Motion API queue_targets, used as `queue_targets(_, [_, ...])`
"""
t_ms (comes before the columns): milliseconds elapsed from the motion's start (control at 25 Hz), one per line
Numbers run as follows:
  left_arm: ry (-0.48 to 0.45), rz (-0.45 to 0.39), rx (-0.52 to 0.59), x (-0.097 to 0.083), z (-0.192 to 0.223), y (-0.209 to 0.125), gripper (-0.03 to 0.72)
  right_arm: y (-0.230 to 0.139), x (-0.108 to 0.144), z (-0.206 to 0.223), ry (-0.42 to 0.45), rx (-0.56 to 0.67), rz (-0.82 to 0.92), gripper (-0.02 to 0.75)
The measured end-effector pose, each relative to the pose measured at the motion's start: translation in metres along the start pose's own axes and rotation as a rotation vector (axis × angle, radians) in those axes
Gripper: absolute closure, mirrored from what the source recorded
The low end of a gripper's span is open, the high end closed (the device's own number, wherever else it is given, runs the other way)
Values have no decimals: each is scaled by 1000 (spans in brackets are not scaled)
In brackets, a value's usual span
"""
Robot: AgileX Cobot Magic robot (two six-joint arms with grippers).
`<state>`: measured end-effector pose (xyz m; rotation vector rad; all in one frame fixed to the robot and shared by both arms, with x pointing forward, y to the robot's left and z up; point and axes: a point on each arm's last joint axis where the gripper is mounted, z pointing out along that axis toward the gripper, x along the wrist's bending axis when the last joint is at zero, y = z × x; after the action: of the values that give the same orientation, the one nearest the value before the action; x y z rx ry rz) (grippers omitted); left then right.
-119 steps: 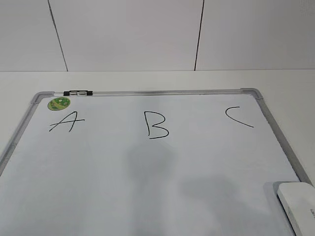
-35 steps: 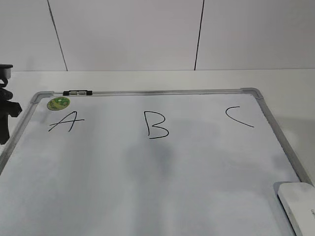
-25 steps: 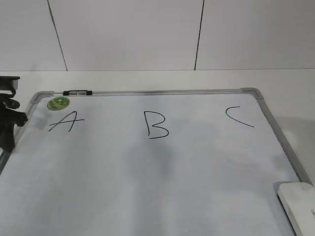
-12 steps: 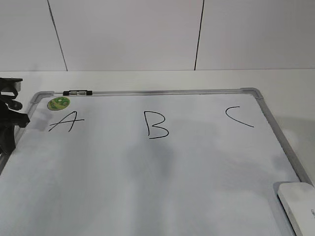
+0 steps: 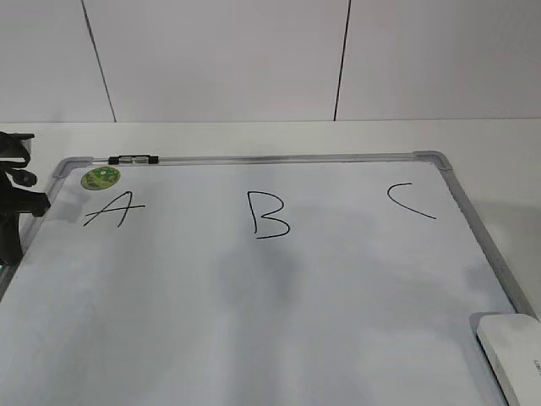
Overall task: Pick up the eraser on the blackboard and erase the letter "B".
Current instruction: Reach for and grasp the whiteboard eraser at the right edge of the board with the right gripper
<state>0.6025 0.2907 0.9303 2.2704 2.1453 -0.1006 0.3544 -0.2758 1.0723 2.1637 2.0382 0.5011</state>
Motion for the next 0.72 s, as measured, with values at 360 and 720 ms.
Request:
queue_targets(360, [-7,-4,2,-1,0,0,668,15,6,25,29,149,38,70])
queue_targets(720, [-14,-9,1,-1,0,0,669,29,10,57,-20,293,0,69])
